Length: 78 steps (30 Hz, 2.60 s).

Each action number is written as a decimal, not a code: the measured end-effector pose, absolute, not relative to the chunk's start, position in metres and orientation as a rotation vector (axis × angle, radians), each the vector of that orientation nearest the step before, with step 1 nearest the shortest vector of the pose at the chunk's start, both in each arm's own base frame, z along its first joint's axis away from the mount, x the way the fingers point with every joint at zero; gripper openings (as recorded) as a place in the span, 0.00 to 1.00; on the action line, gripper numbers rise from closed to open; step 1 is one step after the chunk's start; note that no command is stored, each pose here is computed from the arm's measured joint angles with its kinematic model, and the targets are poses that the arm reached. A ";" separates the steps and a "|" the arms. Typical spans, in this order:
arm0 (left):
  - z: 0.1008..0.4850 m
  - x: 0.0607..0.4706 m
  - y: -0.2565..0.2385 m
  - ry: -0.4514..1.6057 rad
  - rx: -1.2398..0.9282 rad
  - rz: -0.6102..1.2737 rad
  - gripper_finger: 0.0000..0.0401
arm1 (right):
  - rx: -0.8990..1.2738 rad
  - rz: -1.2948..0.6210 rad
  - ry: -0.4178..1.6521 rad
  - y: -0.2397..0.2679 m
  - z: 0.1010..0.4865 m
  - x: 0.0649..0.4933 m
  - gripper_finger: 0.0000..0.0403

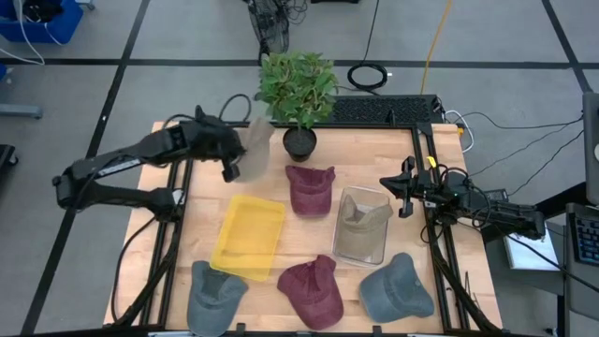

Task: Pick & Place hat
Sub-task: Put the brown cup into the transparent bin

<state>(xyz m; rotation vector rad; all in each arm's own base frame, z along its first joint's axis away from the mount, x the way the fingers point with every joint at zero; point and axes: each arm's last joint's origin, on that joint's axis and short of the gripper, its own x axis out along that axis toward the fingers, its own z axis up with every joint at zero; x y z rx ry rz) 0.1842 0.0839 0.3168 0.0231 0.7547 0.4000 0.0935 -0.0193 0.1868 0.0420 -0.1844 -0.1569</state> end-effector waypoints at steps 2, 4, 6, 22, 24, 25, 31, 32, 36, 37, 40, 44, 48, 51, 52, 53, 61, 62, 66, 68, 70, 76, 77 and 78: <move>0.322 0.183 0.074 0.710 0.010 0.365 0.01 | 0.042 -0.157 -0.185 -0.019 0.187 0.094 0.00; 0.326 0.183 0.063 0.680 0.005 0.323 0.01 | 0.042 -0.157 -0.185 -0.019 0.187 0.094 0.00; 0.329 0.187 0.051 0.640 0.003 0.274 0.01 | 0.042 -0.157 -0.184 -0.019 0.187 0.094 0.00; 0.340 0.248 -0.051 0.274 0.000 -0.037 0.01 | 0.042 -0.157 -0.183 -0.019 0.187 0.094 0.00; 0.339 0.255 -0.060 0.242 0.003 -0.054 0.01 | 0.042 -0.157 -0.183 -0.019 0.187 0.094 0.00; 0.337 0.259 -0.065 0.228 0.007 -0.067 0.01 | 0.042 -0.157 -0.184 -0.019 0.187 0.094 0.00; 0.341 0.292 -0.086 0.228 0.049 -0.160 0.01 | 0.042 -0.157 -0.184 -0.019 0.187 0.094 0.00; 0.344 0.300 -0.090 0.228 0.061 -0.174 0.01 | 0.042 -0.157 -0.184 -0.019 0.187 0.094 0.00; 0.351 0.332 -0.103 0.260 0.132 -0.195 0.01 | 0.042 -0.157 -0.185 -0.019 0.187 0.094 0.00; 0.351 0.340 -0.104 0.269 0.150 -0.193 0.01 | 0.042 -0.157 -0.185 -0.019 0.187 0.094 0.00; 0.352 0.366 -0.104 0.268 0.184 -0.171 0.01 | 0.042 -0.157 -0.185 -0.019 0.187 0.094 0.00; 0.342 0.403 -0.099 0.288 0.184 -0.134 0.01 | 0.042 -0.157 -0.185 -0.019 0.187 0.094 0.00; 0.326 0.436 -0.092 0.316 0.149 -0.094 0.01 | 0.042 -0.158 -0.186 -0.019 0.187 0.093 0.00; 0.310 0.457 -0.088 0.342 0.138 -0.070 0.01 | 0.040 -0.159 -0.205 -0.019 0.189 0.093 0.00; 0.305 0.463 -0.087 0.351 0.142 -0.059 0.01 | 0.037 -0.160 -0.218 -0.019 0.190 0.093 0.00; 0.300 0.468 -0.086 0.358 0.147 -0.047 0.01 | 0.031 -0.160 -0.226 -0.019 0.191 0.093 0.00; 0.273 0.486 -0.078 0.402 0.140 0.018 0.01 | -0.104 -0.207 -0.225 -0.020 0.192 0.092 0.00; 0.271 0.486 -0.077 0.416 0.144 0.030 0.01 | -0.115 -0.206 -0.225 -0.020 0.192 0.092 0.00; 0.272 0.484 -0.075 0.431 0.155 0.082 0.01 | -0.121 -0.205 -0.235 -0.020 0.193 0.092 0.00; 0.270 0.484 -0.075 0.448 0.159 0.083 0.01 | -0.122 -0.205 -0.244 -0.020 0.194 0.092 0.00; 0.266 0.483 -0.075 0.462 0.159 0.083 0.01 | -0.123 -0.205 -0.251 -0.020 0.194 0.092 0.00; 0.254 0.480 -0.075 0.496 0.150 0.074 0.01 | -0.129 -0.206 -0.279 -0.020 0.197 0.091 0.00; 0.251 0.480 -0.074 0.502 0.148 0.075 0.01 | -0.130 -0.207 -0.284 -0.020 0.197 0.091 0.00; 0.249 0.480 -0.074 0.505 0.146 0.076 0.01 | -0.130 -0.206 -0.289 -0.020 0.198 0.091 0.00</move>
